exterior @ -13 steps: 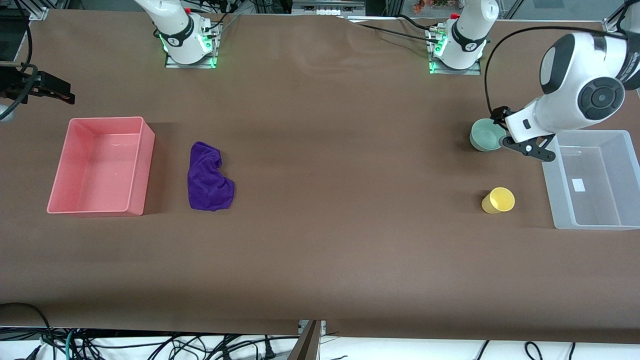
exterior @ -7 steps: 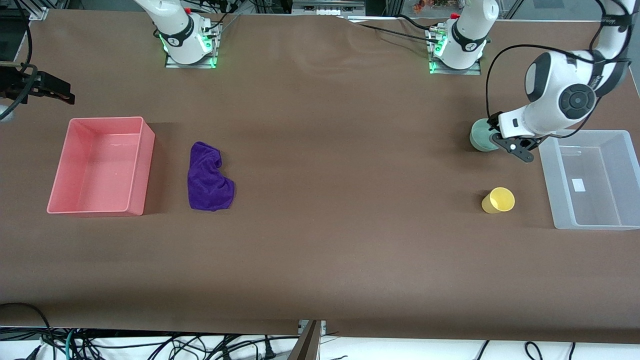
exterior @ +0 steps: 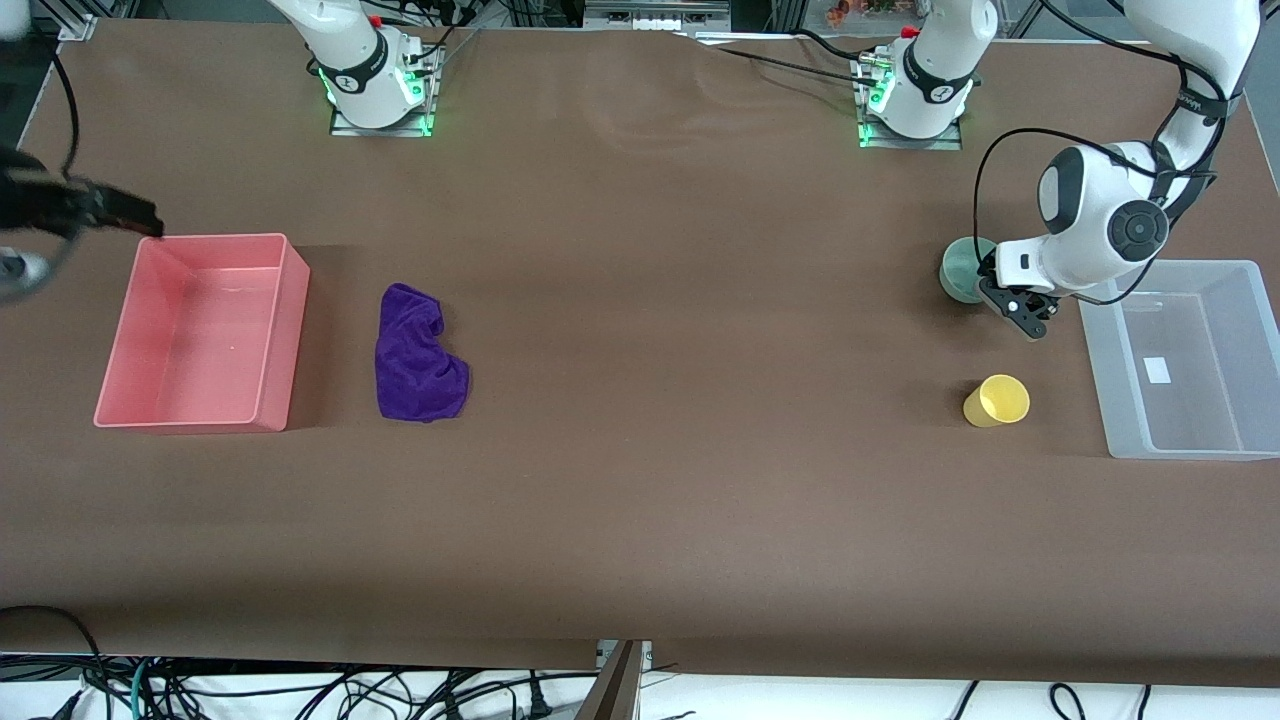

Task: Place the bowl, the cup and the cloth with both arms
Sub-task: 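Lift the green cup with the left gripper while the right gripper reaches the cloth, then place the green cup in the clear bin while the right gripper grasps the cloth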

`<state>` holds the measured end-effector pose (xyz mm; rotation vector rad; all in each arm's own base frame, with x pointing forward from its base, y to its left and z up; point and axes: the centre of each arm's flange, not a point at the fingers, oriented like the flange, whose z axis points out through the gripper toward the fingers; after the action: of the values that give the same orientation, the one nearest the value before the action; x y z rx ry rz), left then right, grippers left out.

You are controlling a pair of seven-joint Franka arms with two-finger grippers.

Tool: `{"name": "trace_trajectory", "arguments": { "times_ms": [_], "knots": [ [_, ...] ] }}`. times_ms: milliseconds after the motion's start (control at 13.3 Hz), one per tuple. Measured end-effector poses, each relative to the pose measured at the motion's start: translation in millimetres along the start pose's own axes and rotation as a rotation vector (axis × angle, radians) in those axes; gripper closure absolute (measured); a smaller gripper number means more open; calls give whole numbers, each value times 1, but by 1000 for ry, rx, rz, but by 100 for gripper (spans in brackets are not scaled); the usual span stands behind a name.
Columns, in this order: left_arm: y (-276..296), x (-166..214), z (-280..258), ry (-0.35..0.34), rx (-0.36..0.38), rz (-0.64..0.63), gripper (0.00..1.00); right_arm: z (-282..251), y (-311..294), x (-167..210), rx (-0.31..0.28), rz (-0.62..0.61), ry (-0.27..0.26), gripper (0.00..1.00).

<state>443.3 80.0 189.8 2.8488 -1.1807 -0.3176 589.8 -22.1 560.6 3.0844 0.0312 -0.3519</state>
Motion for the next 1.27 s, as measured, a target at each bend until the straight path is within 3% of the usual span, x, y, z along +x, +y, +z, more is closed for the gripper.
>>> {"name": "trace_trajectory", "arguments": {
  "times_ms": [225,300,450,675,975,1125,1275],
  "knots": [
    [-2,2,-5,-4,-2,5,91,56,-26,47,-1,-47,-31,0],
    [-4,0,-10,-17,-22,-13,97,77,-34,61,-1,-62,-40,0],
    [-18,-6,-35,-41,-95,-76,97,123,-58,84,7,-101,-25,0],
    [-54,-4,-119,-71,-139,-113,97,196,-109,97,28,-119,52,0],
    [-123,-26,-215,-2,-56,-106,97,277,-143,79,47,-84,73,0],
    [-177,-59,-215,-13,-19,-69,97,302,-144,72,50,-86,77,0],
    [-232,-96,-183,-16,-38,-50,97,326,-145,63,56,-89,99,0]
  ]
}}
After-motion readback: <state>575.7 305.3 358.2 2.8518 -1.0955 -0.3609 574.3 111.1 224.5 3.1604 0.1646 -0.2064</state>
